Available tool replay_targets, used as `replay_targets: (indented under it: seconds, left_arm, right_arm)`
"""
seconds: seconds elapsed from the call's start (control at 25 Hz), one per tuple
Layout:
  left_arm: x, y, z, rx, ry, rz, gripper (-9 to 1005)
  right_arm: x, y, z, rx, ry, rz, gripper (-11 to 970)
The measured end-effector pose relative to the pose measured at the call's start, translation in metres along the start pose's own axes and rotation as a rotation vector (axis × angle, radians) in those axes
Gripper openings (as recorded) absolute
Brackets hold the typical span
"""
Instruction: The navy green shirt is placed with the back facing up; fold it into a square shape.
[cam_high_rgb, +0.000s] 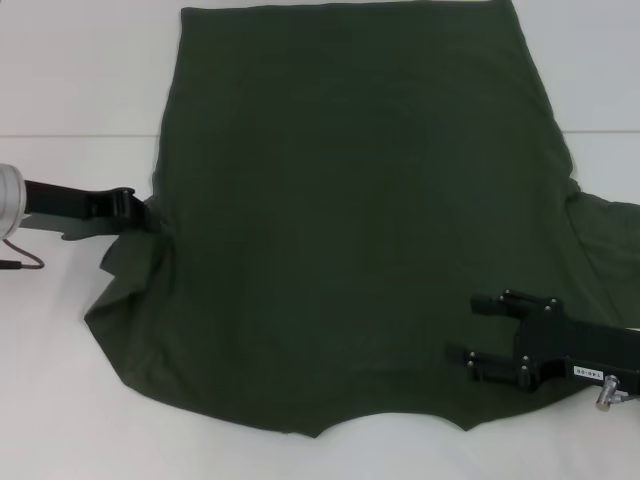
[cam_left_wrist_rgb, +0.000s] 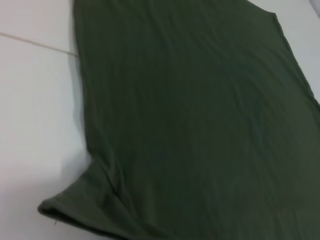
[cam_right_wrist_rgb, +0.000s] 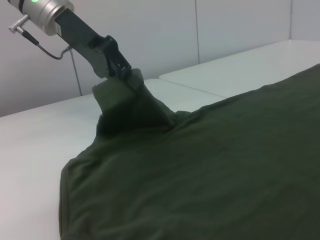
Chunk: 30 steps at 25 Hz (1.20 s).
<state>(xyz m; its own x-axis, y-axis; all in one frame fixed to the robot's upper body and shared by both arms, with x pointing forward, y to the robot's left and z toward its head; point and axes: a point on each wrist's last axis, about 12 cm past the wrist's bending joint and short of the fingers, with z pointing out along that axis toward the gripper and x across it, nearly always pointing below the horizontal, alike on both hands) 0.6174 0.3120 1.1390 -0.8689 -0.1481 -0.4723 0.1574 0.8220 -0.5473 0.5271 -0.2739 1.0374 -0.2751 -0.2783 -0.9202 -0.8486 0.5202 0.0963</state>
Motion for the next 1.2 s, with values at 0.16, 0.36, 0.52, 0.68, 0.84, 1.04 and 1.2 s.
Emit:
replay_targets:
  seconds: [0.16, 0.36, 0.52, 0.68, 0.84, 1.04, 1.2]
  left_arm:
    - [-0.004, -0.002, -0.001, 0.020, -0.017, -0.020, 50]
    - [-0.013, -0.006, -0.008, 0.062, -0.037, -0.045, 50]
    - [-0.016, -0.014, -0.008, 0.110, -0.027, -0.058, 50]
    - [-0.014, -0.018, 0.001, 0.133, -0.019, -0.084, 50]
    - [-0.007, -0.016, 0.013, 0.134, -0.018, -0.125, 51]
    - [0.003, -0.013, 0.027, 0.168, -0.044, -0.226, 51]
    - [0.016, -0.015, 0.036, 0.272, -0.080, -0.319, 51]
  right_arm:
    - [0.000, 0.000, 0.000, -0.003, 0.001, -0.002, 825]
    - [0.000, 0.001, 0.001, -0.005, 0.003, -0.002, 825]
    - [0.000, 0.000, 0.001, -0.006, 0.003, -0.003, 825]
    - [0.001, 0.002, 0.003, -0.011, 0.002, 0.004, 825]
    - [0.001, 0.003, 0.004, -0.017, 0.002, 0.011, 826]
    - [0.001, 0.002, 0.004, -0.017, 0.002, 0.009, 826]
    - [0.001, 0.003, 0.005, -0.018, 0.002, 0.010, 826]
